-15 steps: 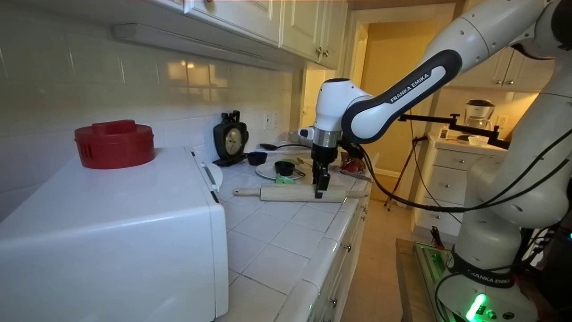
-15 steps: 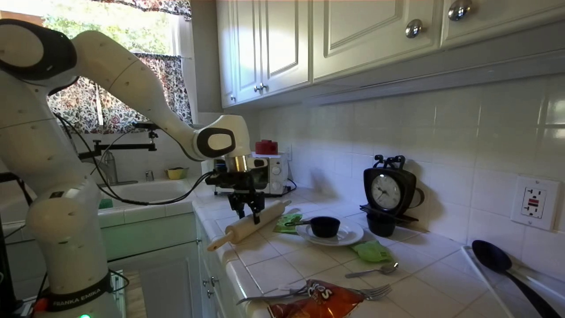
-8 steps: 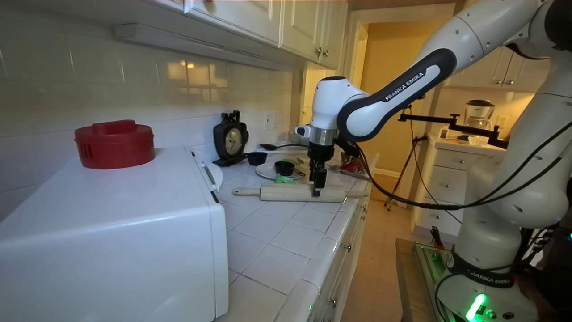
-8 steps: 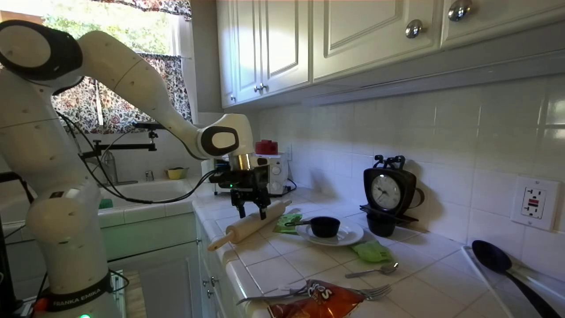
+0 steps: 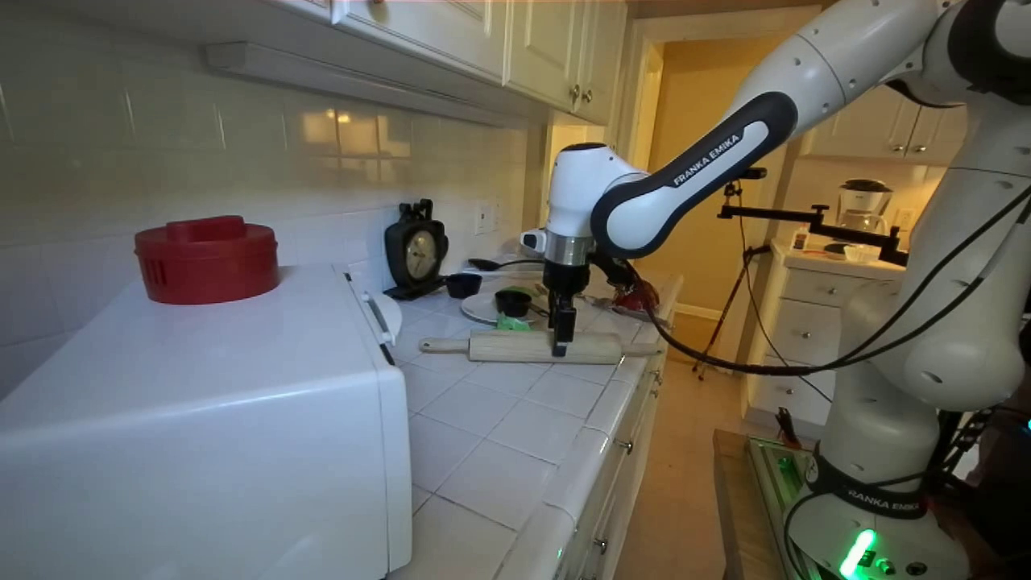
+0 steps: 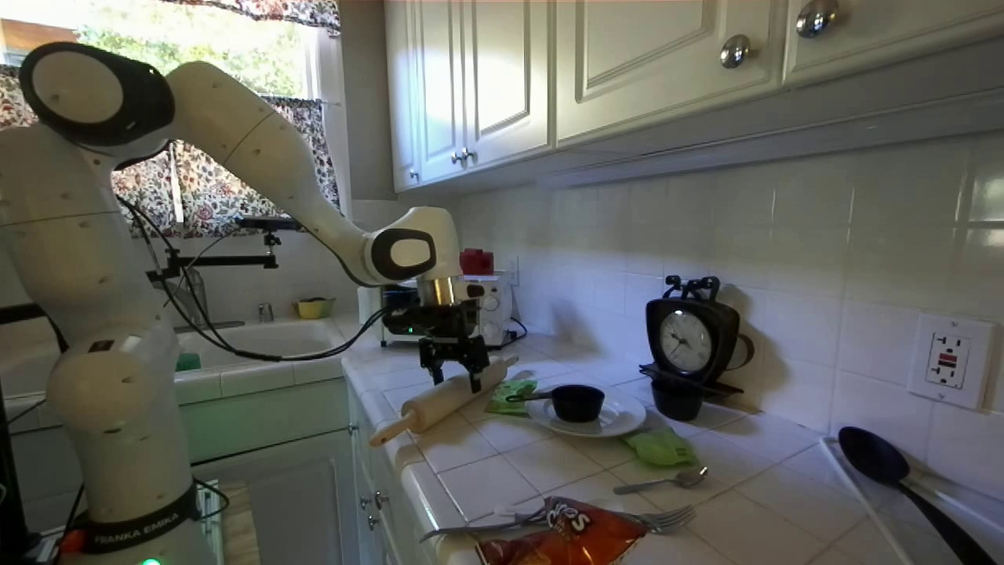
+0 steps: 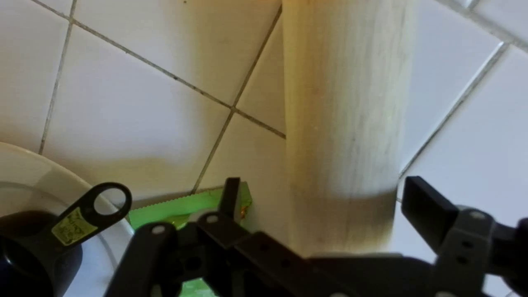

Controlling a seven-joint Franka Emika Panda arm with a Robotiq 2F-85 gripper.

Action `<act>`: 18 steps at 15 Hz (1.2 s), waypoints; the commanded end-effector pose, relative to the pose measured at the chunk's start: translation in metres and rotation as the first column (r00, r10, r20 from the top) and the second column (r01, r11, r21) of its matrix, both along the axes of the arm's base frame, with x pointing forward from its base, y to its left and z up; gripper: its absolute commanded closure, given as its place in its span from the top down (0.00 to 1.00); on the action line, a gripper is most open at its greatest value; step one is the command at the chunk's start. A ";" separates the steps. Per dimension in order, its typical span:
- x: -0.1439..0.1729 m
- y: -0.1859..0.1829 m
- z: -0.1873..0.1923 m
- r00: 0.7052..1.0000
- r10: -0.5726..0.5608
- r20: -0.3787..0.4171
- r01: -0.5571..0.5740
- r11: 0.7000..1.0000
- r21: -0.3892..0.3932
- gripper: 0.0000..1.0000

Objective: Put the rolling pin on top of the oven then open the oven door.

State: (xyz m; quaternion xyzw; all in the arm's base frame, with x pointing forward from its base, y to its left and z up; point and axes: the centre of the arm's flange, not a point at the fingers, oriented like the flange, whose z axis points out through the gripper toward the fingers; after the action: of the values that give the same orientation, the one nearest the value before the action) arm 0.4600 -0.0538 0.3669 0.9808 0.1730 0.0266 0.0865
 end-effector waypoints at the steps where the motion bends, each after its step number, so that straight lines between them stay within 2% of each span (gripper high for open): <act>1: 0.019 0.007 -0.017 1.000 -0.015 -0.023 0.015 1.000 -0.006 1.00; 6: 0.029 0.027 -0.029 1.000 0.006 -0.030 -0.006 1.000 -0.007 1.00; 10: 0.033 0.037 -0.021 1.000 0.020 -0.007 -0.020 1.000 -0.001 1.00; 18: 0.038 0.018 -0.018 0.999 -0.032 0.005 0.032 0.999 0.002 1.00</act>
State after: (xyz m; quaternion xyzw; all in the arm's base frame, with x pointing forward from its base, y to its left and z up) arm 0.4922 -0.0290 0.3516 0.9807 0.1732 0.0258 0.0867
